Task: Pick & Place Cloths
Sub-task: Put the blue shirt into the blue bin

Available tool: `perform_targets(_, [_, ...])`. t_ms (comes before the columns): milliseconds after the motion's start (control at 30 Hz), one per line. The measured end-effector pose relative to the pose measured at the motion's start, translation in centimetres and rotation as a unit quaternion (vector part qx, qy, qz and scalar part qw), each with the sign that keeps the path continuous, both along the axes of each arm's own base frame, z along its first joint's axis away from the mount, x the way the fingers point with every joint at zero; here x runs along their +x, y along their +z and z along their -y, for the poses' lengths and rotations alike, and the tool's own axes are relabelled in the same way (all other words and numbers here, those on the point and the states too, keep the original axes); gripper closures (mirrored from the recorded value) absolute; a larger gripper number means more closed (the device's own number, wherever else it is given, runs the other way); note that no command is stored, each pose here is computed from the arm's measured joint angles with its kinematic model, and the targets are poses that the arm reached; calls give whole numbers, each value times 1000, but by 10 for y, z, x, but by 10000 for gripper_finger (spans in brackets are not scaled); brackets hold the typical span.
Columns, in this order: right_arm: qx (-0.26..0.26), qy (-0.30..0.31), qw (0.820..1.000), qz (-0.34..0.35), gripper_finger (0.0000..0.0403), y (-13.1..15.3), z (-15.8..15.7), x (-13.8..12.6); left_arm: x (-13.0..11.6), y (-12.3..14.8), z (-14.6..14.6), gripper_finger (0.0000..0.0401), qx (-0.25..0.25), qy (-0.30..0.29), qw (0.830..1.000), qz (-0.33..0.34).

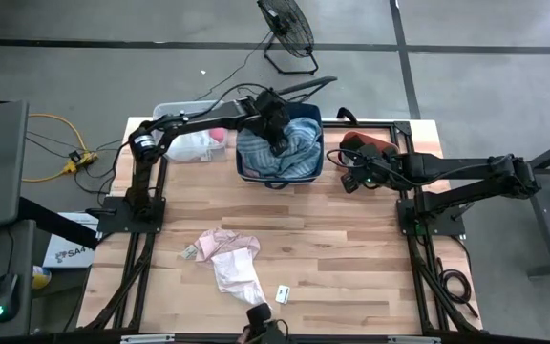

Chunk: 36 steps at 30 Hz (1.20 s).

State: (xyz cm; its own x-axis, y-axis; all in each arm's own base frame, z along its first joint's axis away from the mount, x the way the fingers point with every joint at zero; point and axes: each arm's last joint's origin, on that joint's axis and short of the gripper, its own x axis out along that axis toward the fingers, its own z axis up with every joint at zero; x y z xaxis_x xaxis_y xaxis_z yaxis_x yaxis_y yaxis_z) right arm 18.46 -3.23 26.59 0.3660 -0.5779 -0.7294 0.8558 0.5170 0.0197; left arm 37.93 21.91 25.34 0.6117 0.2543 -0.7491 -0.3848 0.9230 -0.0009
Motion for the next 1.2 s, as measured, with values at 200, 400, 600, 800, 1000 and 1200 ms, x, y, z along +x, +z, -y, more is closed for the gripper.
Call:
perform_targets(200, [0,0,1000,0,198,0,0,0,-9,45,6,132,5,-2,1000,15])
perform_targets(400, [4,0,1000,1,198,0,0,0,-28,101,16,85,22,-2,1000,20])
perform_targets(600, [7,3,1000,1,198,0,0,0,-60,136,34,118,51,-46,997,-43])
perform_targets(800, [7,4,1000,0,198,0,0,0,-89,136,49,235,35,-72,987,-140])
perform_targets(1000, [7,3,1000,1,198,0,0,0,-100,118,55,387,12,-72,981,-182])
perform_targets(1200, [7,3,1000,1,198,0,0,0,-101,82,56,397,6,-73,979,-189])
